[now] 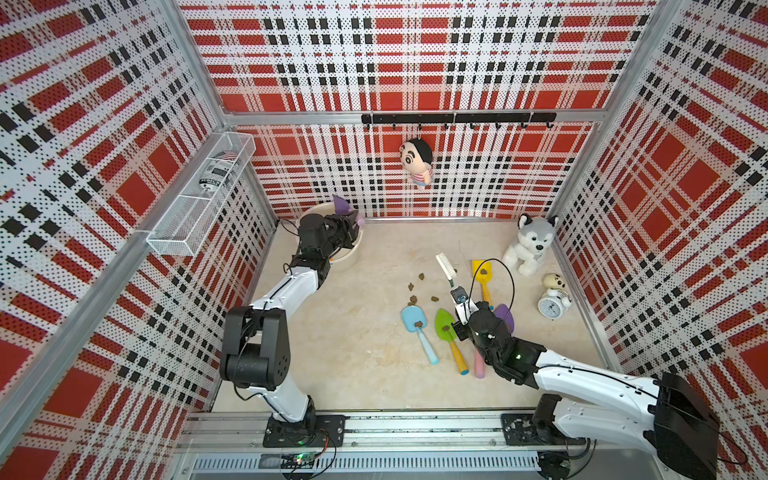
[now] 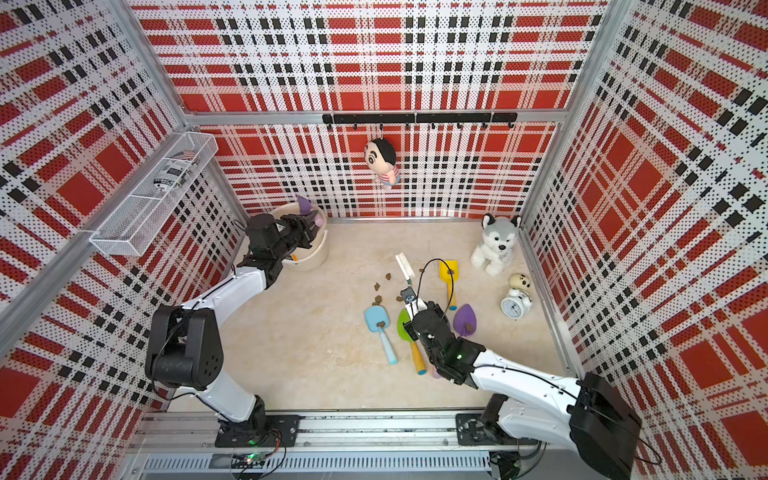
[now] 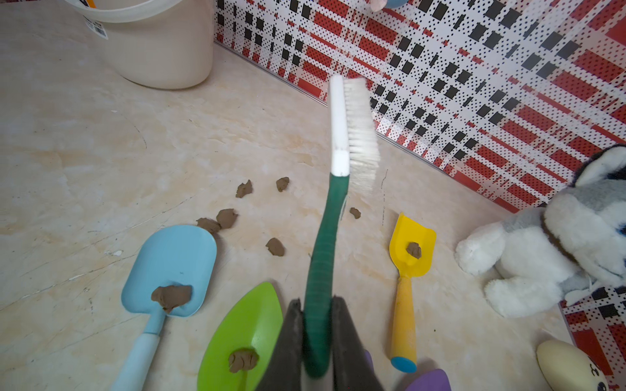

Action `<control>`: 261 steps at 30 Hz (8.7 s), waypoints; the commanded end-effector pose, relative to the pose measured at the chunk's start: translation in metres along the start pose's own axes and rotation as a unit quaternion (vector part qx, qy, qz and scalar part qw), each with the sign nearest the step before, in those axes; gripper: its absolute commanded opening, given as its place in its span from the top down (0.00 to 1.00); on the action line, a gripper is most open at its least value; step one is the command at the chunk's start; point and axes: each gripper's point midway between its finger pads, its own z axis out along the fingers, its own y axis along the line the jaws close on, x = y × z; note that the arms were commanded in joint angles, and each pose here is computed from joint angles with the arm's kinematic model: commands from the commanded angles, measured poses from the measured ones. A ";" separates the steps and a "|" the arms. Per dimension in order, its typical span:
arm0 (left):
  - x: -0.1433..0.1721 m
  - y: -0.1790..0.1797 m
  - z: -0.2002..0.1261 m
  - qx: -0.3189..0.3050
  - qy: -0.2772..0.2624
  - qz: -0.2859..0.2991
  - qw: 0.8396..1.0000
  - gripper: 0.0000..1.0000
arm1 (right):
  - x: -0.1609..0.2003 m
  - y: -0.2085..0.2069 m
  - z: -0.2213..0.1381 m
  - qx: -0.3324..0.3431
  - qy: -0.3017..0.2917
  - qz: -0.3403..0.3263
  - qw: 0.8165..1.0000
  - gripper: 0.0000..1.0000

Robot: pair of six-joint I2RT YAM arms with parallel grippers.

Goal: Brush the soil off the hand trowel and place it into the bucket
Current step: Place the hand trowel in the bucket, then adjust the brush at the center of the board, then pick up the hand trowel from the center of the board, then brush off the soil from the hand trowel.

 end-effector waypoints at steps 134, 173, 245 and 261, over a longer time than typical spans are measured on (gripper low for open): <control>0.200 0.370 -0.180 -0.457 0.234 0.632 0.581 0.64 | -0.024 -0.052 -0.001 -0.095 0.038 0.394 0.913 1.00; 0.144 0.246 -0.169 -0.416 0.269 0.663 0.561 1.00 | -0.023 0.082 -0.018 -0.446 0.154 0.319 0.822 1.00; 0.154 0.235 -0.167 -0.382 0.257 0.662 0.591 1.00 | -0.031 0.077 -0.021 -0.460 0.119 0.391 0.788 1.00; 0.161 0.223 -0.166 -0.359 0.251 0.653 0.618 1.00 | -0.013 0.040 0.006 -0.379 0.121 0.433 0.808 1.00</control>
